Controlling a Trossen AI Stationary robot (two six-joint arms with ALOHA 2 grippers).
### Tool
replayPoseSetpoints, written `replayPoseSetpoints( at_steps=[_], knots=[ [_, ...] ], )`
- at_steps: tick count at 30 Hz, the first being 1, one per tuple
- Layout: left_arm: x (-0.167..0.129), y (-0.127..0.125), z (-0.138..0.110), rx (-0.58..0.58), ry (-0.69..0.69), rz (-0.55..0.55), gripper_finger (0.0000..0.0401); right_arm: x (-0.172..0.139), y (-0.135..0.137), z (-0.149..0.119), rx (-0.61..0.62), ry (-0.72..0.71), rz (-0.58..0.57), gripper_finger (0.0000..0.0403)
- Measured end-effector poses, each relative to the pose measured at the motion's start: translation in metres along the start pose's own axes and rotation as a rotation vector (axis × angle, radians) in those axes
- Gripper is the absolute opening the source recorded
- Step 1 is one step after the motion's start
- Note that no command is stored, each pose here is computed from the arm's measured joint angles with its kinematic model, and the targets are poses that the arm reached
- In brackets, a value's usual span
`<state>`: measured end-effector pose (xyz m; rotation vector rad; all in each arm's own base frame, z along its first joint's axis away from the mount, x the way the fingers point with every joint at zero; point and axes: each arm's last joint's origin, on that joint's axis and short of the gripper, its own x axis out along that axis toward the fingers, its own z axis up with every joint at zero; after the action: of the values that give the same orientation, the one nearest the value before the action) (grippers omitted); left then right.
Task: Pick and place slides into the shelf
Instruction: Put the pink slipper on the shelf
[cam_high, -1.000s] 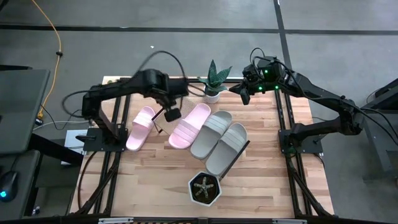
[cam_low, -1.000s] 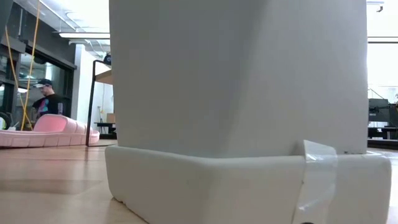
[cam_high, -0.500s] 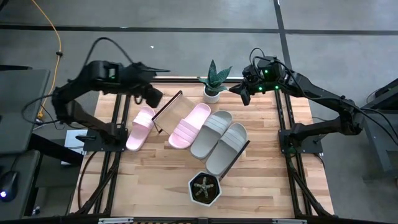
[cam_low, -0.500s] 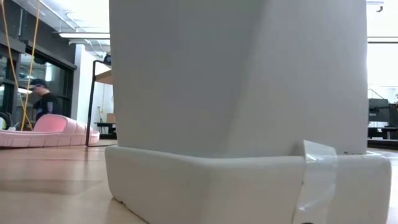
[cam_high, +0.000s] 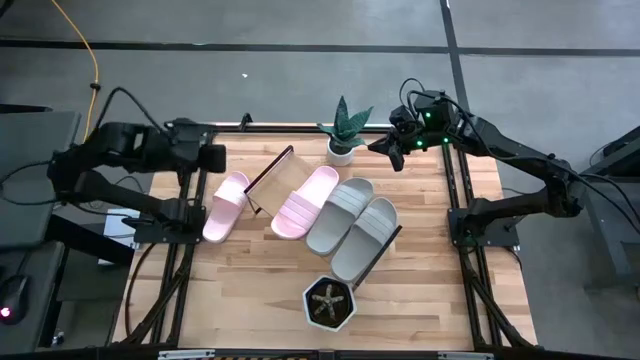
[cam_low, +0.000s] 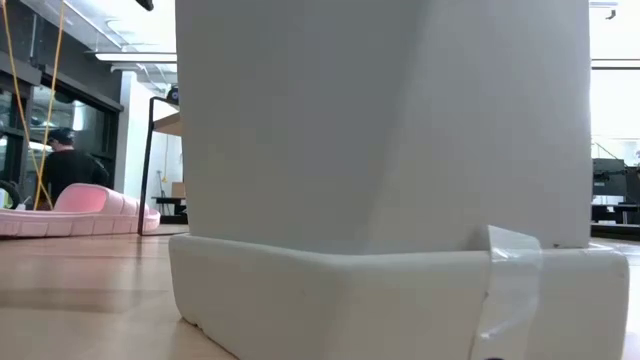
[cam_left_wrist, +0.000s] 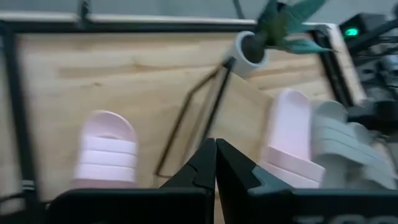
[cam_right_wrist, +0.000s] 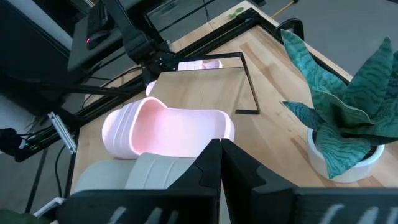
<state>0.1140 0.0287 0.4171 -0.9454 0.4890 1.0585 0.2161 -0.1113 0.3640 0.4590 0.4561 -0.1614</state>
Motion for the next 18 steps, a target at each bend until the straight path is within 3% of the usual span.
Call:
replayPoseSetpoints(
  at_steps=[8, 18],
  knots=[
    [0.019, -0.008, -0.039, -0.053, -0.038, -0.037, 0.0, 0.0, 0.001, 0.0, 0.0, 0.006, 0.026, 0.0],
    [0.011, 0.005, -0.076, -0.143, -0.143, -0.09, 0.0, 0.0, 0.002, 0.0, -0.008, 0.014, 0.06, 0.0]
  ],
)
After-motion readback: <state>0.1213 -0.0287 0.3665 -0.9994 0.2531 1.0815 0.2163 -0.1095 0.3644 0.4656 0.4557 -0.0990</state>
